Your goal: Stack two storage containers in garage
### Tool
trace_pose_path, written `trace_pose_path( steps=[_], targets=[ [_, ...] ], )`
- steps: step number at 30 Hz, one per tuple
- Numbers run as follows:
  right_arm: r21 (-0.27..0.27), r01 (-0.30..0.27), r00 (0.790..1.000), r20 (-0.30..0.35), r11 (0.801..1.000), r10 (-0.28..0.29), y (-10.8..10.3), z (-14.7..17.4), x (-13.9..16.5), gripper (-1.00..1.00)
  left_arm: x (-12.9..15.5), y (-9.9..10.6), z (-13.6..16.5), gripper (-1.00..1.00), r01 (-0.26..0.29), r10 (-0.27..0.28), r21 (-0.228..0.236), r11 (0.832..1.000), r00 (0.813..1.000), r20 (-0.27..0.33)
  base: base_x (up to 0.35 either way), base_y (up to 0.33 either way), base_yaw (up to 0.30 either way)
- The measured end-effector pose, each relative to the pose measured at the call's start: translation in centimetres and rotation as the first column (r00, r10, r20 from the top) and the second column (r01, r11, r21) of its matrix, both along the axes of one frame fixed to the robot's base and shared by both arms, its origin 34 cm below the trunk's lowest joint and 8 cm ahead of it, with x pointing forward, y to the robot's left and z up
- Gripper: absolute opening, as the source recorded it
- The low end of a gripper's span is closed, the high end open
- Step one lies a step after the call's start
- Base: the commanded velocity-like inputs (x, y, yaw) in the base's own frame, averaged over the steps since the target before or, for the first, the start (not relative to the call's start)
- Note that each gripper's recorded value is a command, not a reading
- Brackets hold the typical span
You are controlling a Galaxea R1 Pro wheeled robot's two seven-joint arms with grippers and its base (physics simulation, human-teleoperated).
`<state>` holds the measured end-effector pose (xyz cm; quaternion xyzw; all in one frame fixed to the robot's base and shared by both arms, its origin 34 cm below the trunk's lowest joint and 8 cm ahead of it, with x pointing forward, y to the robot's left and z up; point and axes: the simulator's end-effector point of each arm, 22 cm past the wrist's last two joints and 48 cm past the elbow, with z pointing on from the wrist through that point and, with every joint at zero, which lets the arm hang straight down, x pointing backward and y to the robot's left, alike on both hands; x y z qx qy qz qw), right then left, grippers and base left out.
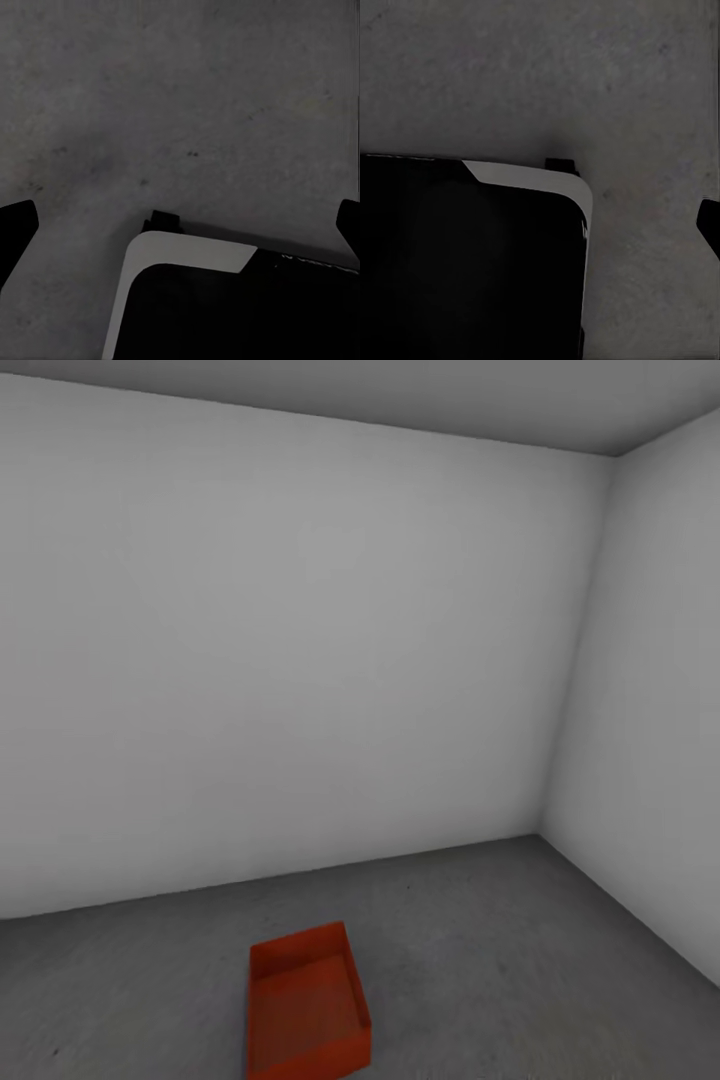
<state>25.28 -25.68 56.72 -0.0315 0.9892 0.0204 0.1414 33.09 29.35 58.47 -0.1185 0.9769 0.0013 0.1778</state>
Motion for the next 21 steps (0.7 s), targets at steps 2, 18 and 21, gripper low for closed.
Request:
trace_pose_path(
  steps=[2, 18, 21],
  targets=[
    [0.000, 0.000, 1.000, 0.001, 1.000, 0.000, 0.00, 0.01, 0.04, 1.00, 0.04, 0.02, 0.02, 1.00, 0.000, 0.000, 0.000, 1.000, 1.000, 0.001, 0.000, 0.000, -0.289],
    [0.003, -0.008, 1.000, 0.005, 1.000, 0.008, 0.22, 0.07, 0.20, 1.00, -0.39, 0.12, -0.06, 1.00, -0.013, 0.013, 0.000, 1.000, 1.000, -0.007, 0.000, 0.000, -0.145],
    [0.003, -0.006, 1.000, 0.006, 1.000, 0.006, 0.22, 0.07, 0.23, 1.00, -0.42, 0.36, -0.05, 1.00, -0.014, 0.014, 0.003, 1.000, 1.000, -0.007, 0.000, 0.000, 0.000]
  ],
)
